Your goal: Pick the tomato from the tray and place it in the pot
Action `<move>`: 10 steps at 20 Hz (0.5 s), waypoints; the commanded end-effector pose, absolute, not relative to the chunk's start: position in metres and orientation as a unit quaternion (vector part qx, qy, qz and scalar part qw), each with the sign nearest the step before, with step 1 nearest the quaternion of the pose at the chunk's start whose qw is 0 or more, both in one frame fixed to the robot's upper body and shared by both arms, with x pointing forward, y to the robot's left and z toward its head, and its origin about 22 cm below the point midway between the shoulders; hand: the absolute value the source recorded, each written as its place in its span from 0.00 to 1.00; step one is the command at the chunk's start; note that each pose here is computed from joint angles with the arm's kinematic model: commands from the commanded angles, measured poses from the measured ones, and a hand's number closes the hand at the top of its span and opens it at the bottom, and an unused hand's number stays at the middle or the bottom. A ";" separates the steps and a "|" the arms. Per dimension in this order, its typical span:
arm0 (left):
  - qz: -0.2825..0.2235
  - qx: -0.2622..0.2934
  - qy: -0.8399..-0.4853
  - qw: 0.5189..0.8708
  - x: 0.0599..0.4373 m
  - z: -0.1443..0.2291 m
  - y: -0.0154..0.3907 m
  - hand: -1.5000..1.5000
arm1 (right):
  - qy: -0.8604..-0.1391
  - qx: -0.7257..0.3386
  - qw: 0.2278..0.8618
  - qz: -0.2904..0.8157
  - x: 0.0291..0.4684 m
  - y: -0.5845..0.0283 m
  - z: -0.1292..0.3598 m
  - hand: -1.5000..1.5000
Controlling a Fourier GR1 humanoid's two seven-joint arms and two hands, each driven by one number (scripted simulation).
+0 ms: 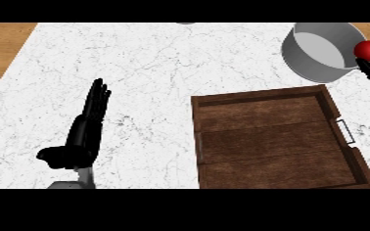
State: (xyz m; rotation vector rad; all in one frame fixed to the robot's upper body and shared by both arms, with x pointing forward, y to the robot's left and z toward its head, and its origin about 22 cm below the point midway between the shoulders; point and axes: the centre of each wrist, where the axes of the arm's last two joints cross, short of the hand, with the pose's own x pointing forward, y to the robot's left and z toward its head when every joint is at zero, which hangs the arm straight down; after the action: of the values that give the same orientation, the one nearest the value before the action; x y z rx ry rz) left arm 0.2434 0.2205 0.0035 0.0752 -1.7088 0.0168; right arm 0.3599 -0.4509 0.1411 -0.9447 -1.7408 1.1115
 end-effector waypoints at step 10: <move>-0.010 0.018 -0.763 0.646 0.254 0.015 0.206 0.50 | -0.555 -0.401 0.535 0.495 0.359 -0.478 0.093 1.00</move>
State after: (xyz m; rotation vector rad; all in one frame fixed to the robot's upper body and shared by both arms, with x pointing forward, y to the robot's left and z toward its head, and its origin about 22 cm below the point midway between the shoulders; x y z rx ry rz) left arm 0.2482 0.2091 0.0104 0.0515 -1.7225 -0.0091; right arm 0.3675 -0.4673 0.1041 -0.9231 -1.4741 1.1633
